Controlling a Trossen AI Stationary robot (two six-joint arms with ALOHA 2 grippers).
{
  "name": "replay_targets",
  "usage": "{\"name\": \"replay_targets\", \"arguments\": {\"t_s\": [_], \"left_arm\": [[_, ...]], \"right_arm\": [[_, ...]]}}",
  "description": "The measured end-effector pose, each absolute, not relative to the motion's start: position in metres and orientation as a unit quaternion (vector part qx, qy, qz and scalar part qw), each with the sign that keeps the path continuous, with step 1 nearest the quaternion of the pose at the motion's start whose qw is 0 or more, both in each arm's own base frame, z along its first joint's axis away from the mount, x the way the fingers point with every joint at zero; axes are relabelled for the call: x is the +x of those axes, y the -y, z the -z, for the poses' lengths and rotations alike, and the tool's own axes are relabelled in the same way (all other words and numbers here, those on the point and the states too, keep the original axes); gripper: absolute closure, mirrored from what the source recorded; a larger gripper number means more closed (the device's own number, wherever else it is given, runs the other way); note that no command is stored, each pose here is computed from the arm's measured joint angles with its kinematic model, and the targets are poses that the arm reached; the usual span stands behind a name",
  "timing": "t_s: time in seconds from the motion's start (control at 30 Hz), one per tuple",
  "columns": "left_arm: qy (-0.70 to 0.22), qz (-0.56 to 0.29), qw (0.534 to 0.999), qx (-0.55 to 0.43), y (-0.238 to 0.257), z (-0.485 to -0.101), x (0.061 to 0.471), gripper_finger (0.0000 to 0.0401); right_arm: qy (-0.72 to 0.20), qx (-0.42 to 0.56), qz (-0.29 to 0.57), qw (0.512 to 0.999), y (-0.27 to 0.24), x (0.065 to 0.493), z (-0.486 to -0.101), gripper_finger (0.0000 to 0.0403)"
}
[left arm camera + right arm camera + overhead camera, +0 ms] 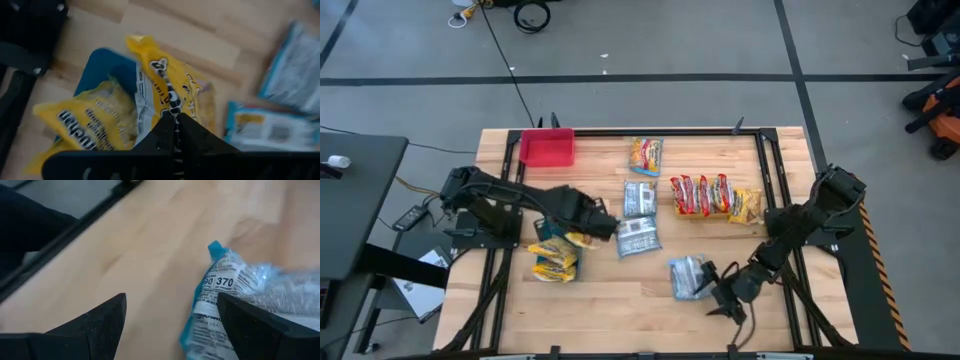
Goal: Sort Maruchan noodles
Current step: Put the yellow noodle pack into the blue bin
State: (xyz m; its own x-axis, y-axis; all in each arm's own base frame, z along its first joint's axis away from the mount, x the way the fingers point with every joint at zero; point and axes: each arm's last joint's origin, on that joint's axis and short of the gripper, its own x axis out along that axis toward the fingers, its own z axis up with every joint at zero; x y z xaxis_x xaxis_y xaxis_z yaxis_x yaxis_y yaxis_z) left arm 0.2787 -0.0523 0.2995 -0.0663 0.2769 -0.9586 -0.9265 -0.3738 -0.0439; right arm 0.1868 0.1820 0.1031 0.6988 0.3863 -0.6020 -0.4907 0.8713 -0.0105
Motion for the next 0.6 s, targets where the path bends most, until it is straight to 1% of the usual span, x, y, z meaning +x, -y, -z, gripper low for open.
{"name": "replay_targets", "arguments": {"t_s": [0.13,0.2,0.33,0.5,0.6], "left_arm": [[-0.305,-0.637,0.466,-0.533,0.04,-0.32,0.268,0.0387],[-0.302,-0.624,0.471,-0.545,0.041,-0.329,0.26,0.0387],[-0.317,-0.604,0.471,-0.559,0.055,-0.335,0.251,0.0387],[-0.377,-0.621,0.409,-0.551,0.071,-0.311,0.242,0.0387],[-0.38,-0.64,0.39,-0.542,0.066,-0.299,0.241,0.0387]], "right_arm": [[-0.323,-0.069,-0.267,0.905,-0.191,0.168,-0.098,0.0086],[-0.343,-0.089,-0.278,0.893,-0.193,0.159,-0.092,0.0086],[-0.303,-0.107,-0.268,0.908,-0.198,0.157,-0.102,0.0086],[-0.296,-0.105,-0.274,0.909,-0.193,0.153,-0.12,0.0086],[-0.302,-0.108,-0.273,0.907,-0.188,0.149,-0.129,0.0086]]}}
